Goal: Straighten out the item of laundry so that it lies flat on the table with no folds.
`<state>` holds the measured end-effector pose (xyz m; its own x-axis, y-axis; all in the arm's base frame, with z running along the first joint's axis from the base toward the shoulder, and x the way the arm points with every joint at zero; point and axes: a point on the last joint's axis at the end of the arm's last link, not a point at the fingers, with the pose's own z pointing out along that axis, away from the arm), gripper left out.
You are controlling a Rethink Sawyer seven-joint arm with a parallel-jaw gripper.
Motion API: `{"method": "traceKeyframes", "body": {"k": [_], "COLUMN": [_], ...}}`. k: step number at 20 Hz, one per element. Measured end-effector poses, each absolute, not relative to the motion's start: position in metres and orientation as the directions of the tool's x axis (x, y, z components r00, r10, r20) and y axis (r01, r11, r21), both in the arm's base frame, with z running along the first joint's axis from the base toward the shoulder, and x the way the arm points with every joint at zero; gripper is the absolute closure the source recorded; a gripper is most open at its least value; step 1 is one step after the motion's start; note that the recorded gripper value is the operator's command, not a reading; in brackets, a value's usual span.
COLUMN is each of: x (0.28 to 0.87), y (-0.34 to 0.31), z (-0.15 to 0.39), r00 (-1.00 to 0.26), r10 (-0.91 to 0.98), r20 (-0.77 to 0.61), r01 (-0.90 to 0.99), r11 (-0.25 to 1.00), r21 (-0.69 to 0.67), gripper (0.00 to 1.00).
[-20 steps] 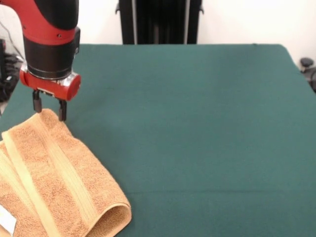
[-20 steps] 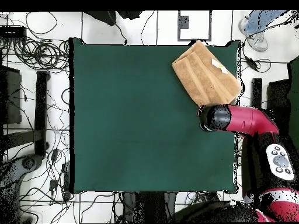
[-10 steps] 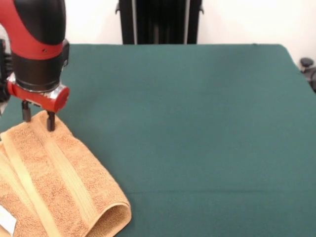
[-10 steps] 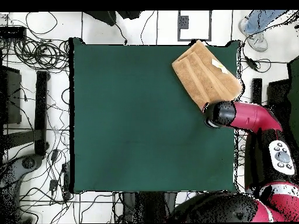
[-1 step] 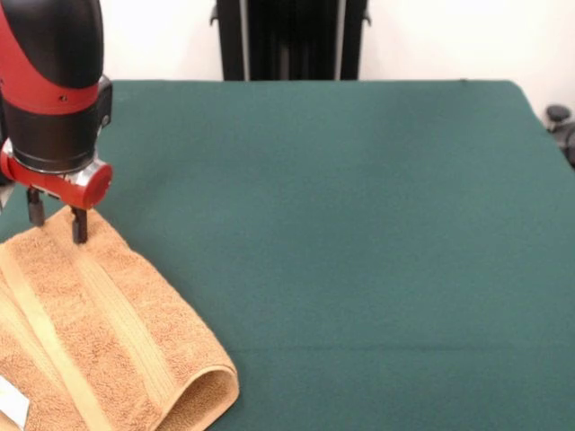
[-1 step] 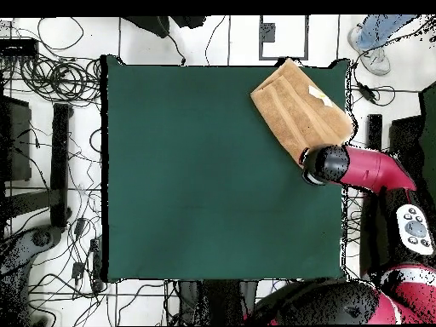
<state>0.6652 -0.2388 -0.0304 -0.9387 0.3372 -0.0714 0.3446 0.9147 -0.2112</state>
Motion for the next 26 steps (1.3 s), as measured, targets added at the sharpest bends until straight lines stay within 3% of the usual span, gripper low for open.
{"method": "traceKeyframes", "body": {"k": [11, 26], "x": [0.664, 0.677], "y": [-0.263, -0.292], "z": [-0.035, -0.041], "r00": [-0.889, -0.746], "r10": [0.454, 0.648], "r20": [-0.055, 0.153], "r01": [0.457, 0.653], "r11": [0.879, 0.757], "r21": [-0.135, -0.02], "gripper": [0.0, 0.0]}}
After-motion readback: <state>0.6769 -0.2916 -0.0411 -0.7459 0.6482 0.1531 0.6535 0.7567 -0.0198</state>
